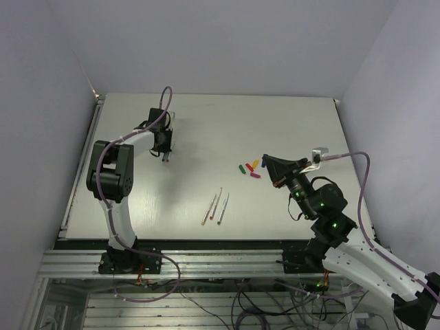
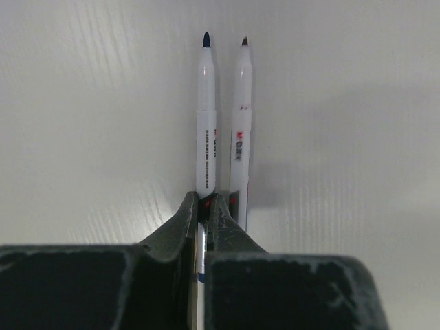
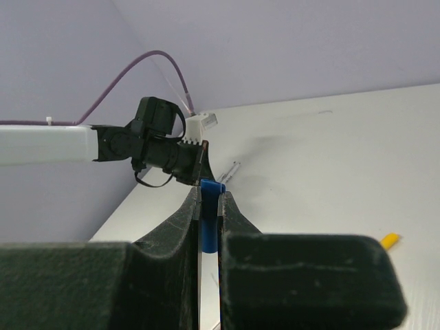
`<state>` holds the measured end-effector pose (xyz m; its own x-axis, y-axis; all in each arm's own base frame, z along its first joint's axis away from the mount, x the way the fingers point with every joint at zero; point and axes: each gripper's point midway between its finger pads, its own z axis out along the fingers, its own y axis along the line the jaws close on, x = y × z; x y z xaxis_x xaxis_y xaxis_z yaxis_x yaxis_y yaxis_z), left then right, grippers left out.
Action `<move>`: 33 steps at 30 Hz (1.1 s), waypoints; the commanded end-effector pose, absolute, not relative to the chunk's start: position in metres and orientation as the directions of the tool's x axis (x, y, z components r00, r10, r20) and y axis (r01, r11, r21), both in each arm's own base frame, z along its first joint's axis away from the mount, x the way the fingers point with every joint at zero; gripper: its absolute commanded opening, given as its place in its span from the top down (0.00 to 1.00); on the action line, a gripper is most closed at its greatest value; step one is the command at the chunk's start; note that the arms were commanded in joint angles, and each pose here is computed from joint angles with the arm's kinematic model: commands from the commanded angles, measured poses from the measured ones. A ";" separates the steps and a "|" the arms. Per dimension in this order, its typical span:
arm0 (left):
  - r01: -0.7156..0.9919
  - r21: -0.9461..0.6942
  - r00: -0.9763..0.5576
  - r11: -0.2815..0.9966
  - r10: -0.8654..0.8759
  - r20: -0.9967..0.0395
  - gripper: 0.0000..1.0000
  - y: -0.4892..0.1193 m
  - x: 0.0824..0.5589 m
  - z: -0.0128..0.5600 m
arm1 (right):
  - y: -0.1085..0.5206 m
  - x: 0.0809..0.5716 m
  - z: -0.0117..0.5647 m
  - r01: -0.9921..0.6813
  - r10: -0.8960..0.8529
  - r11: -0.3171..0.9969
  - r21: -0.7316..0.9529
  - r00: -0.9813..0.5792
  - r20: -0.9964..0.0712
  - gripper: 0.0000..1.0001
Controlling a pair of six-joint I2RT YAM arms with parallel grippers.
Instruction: Insert the pens into the pen caps
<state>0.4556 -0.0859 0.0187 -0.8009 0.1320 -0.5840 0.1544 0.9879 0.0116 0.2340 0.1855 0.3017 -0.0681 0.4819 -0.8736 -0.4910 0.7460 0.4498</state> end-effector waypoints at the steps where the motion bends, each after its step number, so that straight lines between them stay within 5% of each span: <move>1: 0.137 -0.069 -0.862 0.988 0.085 -0.500 0.93 -0.100 0.422 0.019 | 0.184 0.228 0.309 -0.513 0.508 0.723 0.462 -0.058 -0.859 1.00; 33: 0.160 -0.119 -0.827 0.980 0.068 -0.559 0.93 -0.135 0.413 0.046 | 0.188 0.228 0.317 -0.528 0.494 0.725 0.443 -0.051 -0.868 1.00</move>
<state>0.4131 -0.1355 0.0340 -0.8383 0.0808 -0.5392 0.1744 0.9767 -0.1247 0.2310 0.1876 0.2996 -0.0824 0.4820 -0.8723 -0.5038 0.7350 0.4538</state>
